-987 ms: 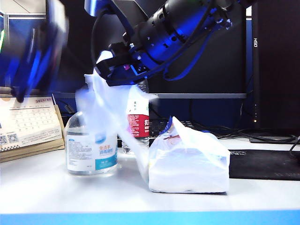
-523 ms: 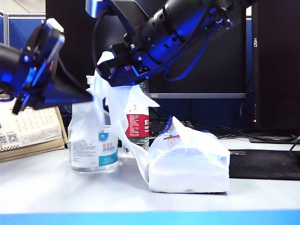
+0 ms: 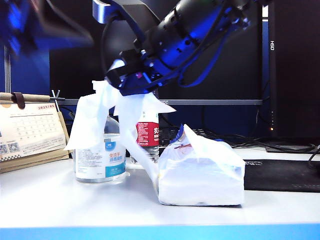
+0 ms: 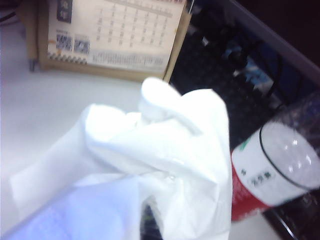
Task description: Pull out a tissue from the tissue dispenser, then press the switch of the alcohol sanitizer bottle to drop some sanitizer on the paper tissue, and finally place the treated tissue on the table.
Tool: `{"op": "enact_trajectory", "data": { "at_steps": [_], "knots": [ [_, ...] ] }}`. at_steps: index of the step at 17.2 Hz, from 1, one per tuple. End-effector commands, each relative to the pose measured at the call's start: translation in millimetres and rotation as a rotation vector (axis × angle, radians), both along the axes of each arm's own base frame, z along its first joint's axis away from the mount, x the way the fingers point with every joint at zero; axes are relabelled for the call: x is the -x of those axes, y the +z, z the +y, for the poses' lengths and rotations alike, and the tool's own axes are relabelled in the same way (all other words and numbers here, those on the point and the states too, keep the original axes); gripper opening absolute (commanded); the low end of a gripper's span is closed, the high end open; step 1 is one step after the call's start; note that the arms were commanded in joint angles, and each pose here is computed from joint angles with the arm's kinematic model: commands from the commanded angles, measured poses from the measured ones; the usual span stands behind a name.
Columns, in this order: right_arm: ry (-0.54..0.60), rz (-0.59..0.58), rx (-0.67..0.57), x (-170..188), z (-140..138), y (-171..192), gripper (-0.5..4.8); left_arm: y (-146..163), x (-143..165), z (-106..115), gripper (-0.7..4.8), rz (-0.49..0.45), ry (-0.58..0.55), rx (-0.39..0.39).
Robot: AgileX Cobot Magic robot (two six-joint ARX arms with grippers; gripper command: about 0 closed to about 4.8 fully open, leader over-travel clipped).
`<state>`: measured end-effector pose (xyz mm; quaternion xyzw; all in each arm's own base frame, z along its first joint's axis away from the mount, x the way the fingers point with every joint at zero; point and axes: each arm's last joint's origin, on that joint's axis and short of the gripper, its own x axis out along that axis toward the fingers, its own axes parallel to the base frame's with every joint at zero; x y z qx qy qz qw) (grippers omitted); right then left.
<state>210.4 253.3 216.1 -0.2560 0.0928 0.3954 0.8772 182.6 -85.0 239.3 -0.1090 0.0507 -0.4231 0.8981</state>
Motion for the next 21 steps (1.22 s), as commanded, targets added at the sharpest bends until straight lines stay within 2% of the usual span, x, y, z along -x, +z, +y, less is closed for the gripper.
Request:
{"op": "enact_trajectory", "data": {
  "at_steps": [1, 3, 5, 8, 11, 13, 14, 16, 19, 21],
  "knots": [
    [-0.030, -0.015, -0.012, 5, -6, 14, -0.06, 13, 19, 11, -0.06, -0.094, 0.144, -0.088],
    [-0.040, -0.025, -0.037, 11, -11, 27, -0.06, 21, 34, 20, -0.06, -0.127, 0.225, -0.114],
    [-0.049, 0.027, -0.105, 24, -18, 43, -0.06, 28, 53, 27, -0.06, -0.149, 0.253, -0.103],
    [-0.003, 0.109, -0.113, 54, -20, 54, -0.06, 23, 75, 39, -0.06, -0.124, 0.350, -0.117],
    [0.029, 0.091, -0.062, 98, -18, 62, -0.06, 6, 104, 50, -0.06, -0.142, 0.365, -0.044],
    [0.040, 0.123, -0.078, 120, -15, 64, -0.06, 0, 118, 56, -0.06, -0.144, 0.396, -0.037],
    [0.024, 0.151, -0.103, 128, -15, 62, -0.06, -6, 117, 56, -0.06, -0.085, 0.383, -0.050],
    [-0.041, 0.185, -0.125, 137, -19, 51, -0.06, -12, 116, 55, -0.06, -0.048, 0.358, -0.069],
    [-0.206, 0.114, -0.115, 133, -39, 40, -0.06, -12, 116, 55, -0.06, -0.098, 0.363, -0.118],
    [-0.275, 0.063, -0.109, 119, -57, 44, -0.06, -13, 116, 55, -0.06, -0.099, 0.363, -0.133]
  ]
}}
